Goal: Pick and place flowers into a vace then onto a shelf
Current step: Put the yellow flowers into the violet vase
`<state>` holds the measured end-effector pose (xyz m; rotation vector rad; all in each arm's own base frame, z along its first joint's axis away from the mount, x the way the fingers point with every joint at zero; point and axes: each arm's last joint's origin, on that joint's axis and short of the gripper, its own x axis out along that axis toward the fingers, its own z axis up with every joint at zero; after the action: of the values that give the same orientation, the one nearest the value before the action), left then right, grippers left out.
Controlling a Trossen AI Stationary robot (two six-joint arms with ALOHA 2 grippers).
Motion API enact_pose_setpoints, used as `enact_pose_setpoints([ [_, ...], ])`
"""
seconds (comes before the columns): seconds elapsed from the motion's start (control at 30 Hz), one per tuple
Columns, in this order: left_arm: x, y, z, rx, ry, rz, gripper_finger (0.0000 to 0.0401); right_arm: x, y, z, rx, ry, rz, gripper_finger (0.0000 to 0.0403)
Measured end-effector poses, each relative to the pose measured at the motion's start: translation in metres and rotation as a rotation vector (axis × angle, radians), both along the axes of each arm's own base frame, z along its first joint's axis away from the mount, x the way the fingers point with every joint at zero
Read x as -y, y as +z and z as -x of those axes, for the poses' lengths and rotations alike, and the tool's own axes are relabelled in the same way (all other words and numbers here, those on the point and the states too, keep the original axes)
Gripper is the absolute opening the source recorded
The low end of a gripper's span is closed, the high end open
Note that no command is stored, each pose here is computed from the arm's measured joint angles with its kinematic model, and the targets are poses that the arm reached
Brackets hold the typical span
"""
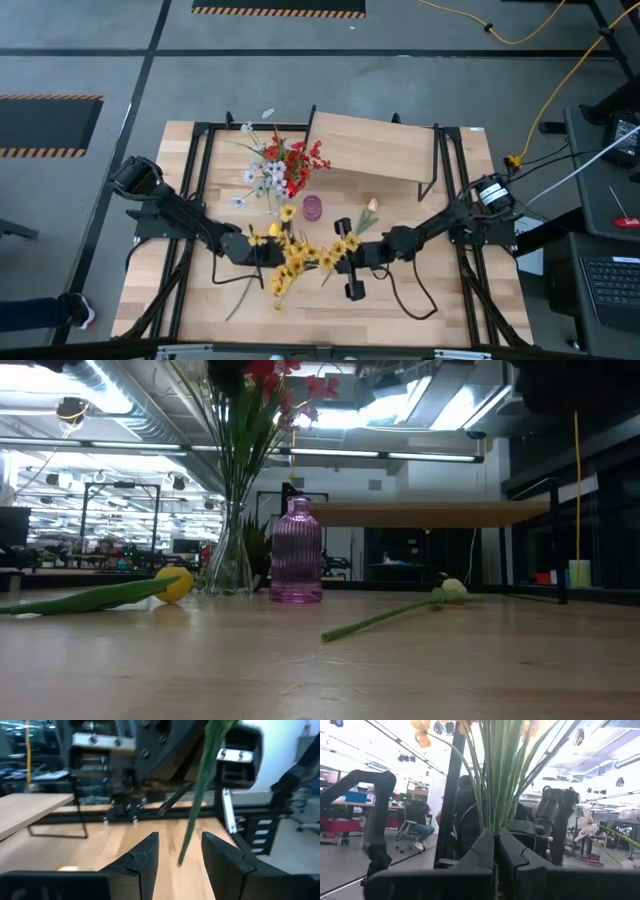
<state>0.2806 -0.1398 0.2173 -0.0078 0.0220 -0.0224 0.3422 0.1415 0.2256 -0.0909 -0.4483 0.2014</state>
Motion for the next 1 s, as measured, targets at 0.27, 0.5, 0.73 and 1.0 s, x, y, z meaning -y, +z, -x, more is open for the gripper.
enact_pose_setpoints([
  [0.27,-0.003,0.002,-0.003,0.022,-0.099,-0.021,0.0130,0.007,0.005,-0.005,0.027,0.005,0.006,0.0000],
  [0.5,-0.005,0.002,-0.004,0.025,-0.087,-0.072,0.0091,0.012,0.005,-0.007,0.036,0.004,0.008,0.0000],
  [0.73,-0.015,0.002,-0.008,0.024,-0.057,-0.073,0.0050,0.016,0.005,-0.009,0.036,-0.006,0.009,0.0000],
  [1.0,-0.019,0.002,-0.011,0.023,-0.129,-0.074,0.0010,0.016,0.003,-0.010,0.014,-0.006,0.017,0.0005],
])
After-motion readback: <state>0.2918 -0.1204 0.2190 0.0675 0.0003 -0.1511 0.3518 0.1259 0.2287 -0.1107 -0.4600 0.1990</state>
